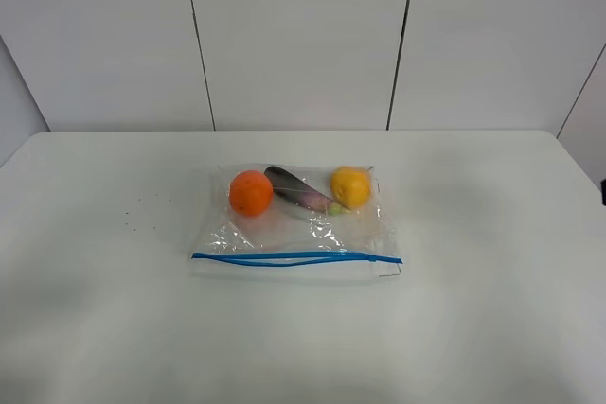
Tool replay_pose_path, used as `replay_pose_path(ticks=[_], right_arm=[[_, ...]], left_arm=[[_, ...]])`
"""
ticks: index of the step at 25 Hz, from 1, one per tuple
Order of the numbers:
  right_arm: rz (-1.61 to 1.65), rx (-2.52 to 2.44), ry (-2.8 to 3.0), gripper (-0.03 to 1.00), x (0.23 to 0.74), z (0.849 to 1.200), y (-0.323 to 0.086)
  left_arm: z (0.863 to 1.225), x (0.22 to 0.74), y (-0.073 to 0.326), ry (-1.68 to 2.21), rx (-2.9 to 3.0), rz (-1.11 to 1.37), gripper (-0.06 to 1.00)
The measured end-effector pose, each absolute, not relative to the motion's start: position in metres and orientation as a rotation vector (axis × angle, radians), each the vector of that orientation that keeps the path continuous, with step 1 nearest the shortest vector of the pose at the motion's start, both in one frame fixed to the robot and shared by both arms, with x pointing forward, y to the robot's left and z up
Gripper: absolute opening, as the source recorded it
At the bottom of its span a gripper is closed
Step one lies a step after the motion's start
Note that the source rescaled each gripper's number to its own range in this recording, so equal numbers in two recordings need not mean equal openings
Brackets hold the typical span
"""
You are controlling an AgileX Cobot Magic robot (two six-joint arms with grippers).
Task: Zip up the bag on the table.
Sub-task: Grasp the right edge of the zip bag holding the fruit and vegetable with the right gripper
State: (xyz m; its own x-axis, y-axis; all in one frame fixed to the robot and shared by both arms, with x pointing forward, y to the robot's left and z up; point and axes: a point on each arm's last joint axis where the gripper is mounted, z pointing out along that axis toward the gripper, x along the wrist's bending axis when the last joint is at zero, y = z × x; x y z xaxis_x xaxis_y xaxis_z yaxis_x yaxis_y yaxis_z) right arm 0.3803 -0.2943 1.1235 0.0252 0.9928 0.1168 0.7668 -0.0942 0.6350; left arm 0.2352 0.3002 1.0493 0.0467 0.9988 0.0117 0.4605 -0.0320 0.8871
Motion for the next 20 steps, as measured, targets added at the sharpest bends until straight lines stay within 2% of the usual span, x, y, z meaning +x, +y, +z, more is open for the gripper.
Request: replay_pose_path(ticks=[4,10,20], right_arm=[[0.677,2.023,1.908,1.00,0.437,1.101,-0.293],[0.703,2.145,2.094,1.00,0.501,1.040,-0.281],[0.936,2.216,2.279,1.00,0.557,0.949,-0.262]], left_arm=[[1.049,0.235,0.300,1.507,1.591,0.928,1.00],[1.049,0.235,0.300,1.507,1.591,0.928,1.00],[1.049,0.235,0.300,1.507,1.591,0.928,1.00]])
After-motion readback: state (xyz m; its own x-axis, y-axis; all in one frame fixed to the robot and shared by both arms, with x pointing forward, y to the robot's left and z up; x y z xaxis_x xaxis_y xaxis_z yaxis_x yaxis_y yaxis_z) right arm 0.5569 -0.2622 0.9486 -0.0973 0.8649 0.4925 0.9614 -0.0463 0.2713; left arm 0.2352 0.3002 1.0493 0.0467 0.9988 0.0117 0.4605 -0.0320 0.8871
